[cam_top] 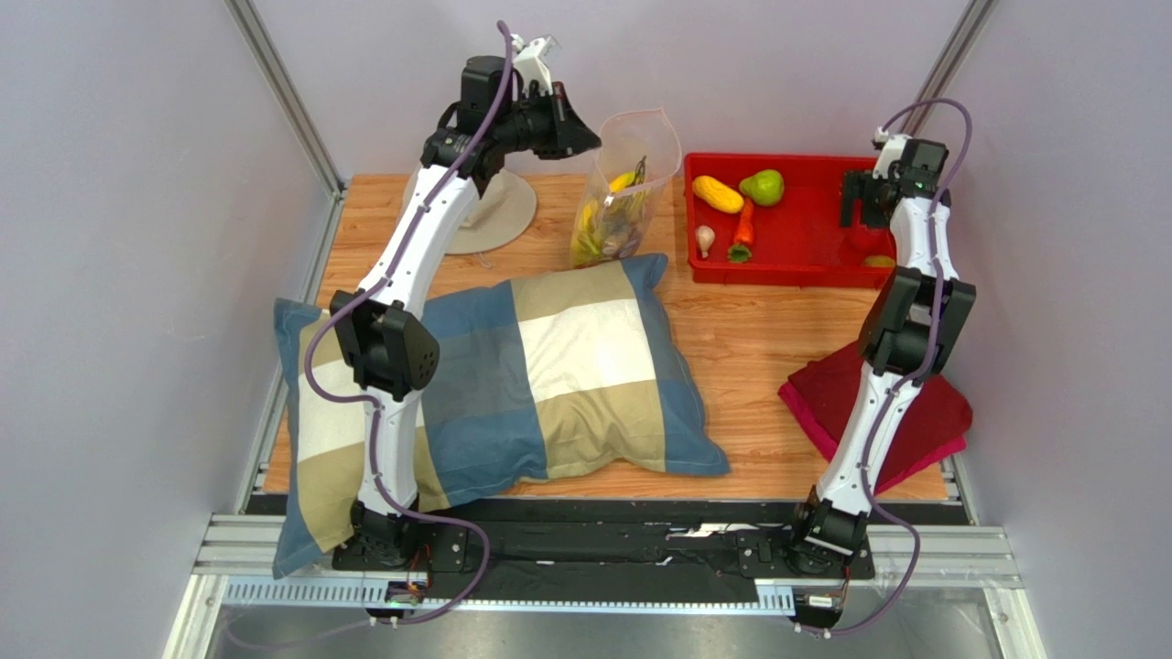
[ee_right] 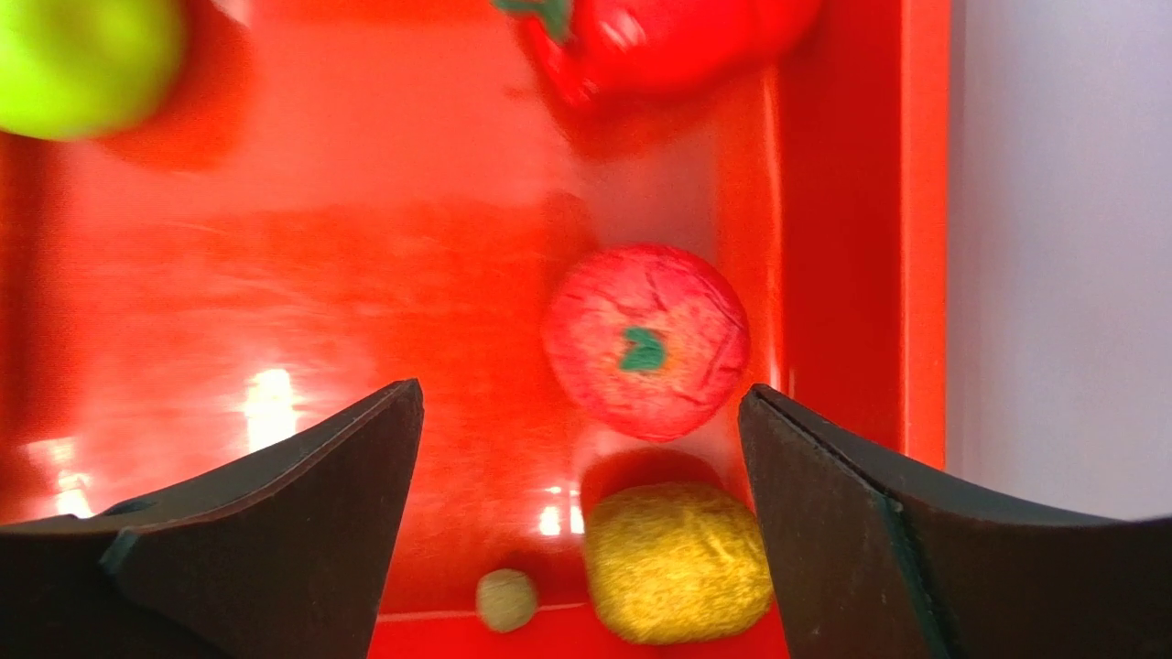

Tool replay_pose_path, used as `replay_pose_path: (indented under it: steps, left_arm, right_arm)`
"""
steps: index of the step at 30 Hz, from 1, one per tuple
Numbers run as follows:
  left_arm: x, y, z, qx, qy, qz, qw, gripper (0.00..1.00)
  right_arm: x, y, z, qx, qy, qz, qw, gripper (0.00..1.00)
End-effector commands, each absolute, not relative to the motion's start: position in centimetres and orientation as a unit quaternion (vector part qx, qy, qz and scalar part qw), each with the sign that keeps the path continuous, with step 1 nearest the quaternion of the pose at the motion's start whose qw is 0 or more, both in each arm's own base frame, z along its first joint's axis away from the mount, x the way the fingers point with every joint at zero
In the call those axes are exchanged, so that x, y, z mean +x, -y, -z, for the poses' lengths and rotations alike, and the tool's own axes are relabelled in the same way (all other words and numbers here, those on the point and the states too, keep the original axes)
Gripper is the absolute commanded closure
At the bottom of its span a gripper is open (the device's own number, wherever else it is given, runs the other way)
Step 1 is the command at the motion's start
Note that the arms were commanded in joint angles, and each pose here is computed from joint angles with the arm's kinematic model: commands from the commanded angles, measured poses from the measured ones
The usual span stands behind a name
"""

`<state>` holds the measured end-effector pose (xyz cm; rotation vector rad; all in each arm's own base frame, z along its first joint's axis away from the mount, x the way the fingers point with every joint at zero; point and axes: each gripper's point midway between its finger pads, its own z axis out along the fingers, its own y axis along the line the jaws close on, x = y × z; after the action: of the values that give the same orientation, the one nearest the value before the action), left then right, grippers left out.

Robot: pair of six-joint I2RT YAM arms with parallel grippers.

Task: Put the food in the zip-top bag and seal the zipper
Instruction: Pick up the fake fruit from the bin.

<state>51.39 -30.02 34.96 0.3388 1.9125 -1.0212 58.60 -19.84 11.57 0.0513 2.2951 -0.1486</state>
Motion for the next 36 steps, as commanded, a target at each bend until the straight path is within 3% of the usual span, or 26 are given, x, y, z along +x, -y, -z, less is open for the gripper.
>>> replay_pose_path:
  steps: [1,9,11,19,22,25,29,36]
  left_arm:
    - [51.2,30.3,-37.6,0.157,-0.746,0.425,0.488,1.00]
    - [51.2,30.2,-37.3,0.158,-0.748,0.421,0.488,1.00]
    - [51.4,30.1,-37.1,0.158,-0.749,0.420,0.488,1.00]
    - [51.2,30.2,-36.9,0.155,-0.751,0.422,0.484,1.00]
    - [51.3,30.3,-36.8,0.153,-0.752,0.424,0.482,1.00]
    - [51.3,30.3,-36.8,0.152,-0.752,0.425,0.481,1.00]
    - [51.3,30.3,-36.4,0.154,-0.754,0.422,0.479,1.00]
    - [51.4,30.3,-36.0,0.155,-0.756,0.421,0.476,1.00]
  right_arm:
    - [59.3,22.0,-10.0,0.019,-0.908,0.117,0.402,0.10]
    - [60.3,23.3,-8.0,0.042,-0.904,0.149,0.399,0.11]
    - [60.7,22.9,-8.0,0.041,-0.902,0.143,0.406,0.18]
    - [60.9,21.4,-13.5,0.027,-0.879,0.116,0.461,0.80]
    - [60.5,20.7,-17.0,0.025,-0.867,0.108,0.485,0.93]
    - [59.9,19.5,-20.6,0.022,-0.856,0.086,0.510,0.99]
    - [59.2,16.2,-25.5,0.005,-0.835,0.022,0.549,1.00]
    - [57.1,3.4,-36.2,-0.080,-0.761,-0.151,0.625,1.00]
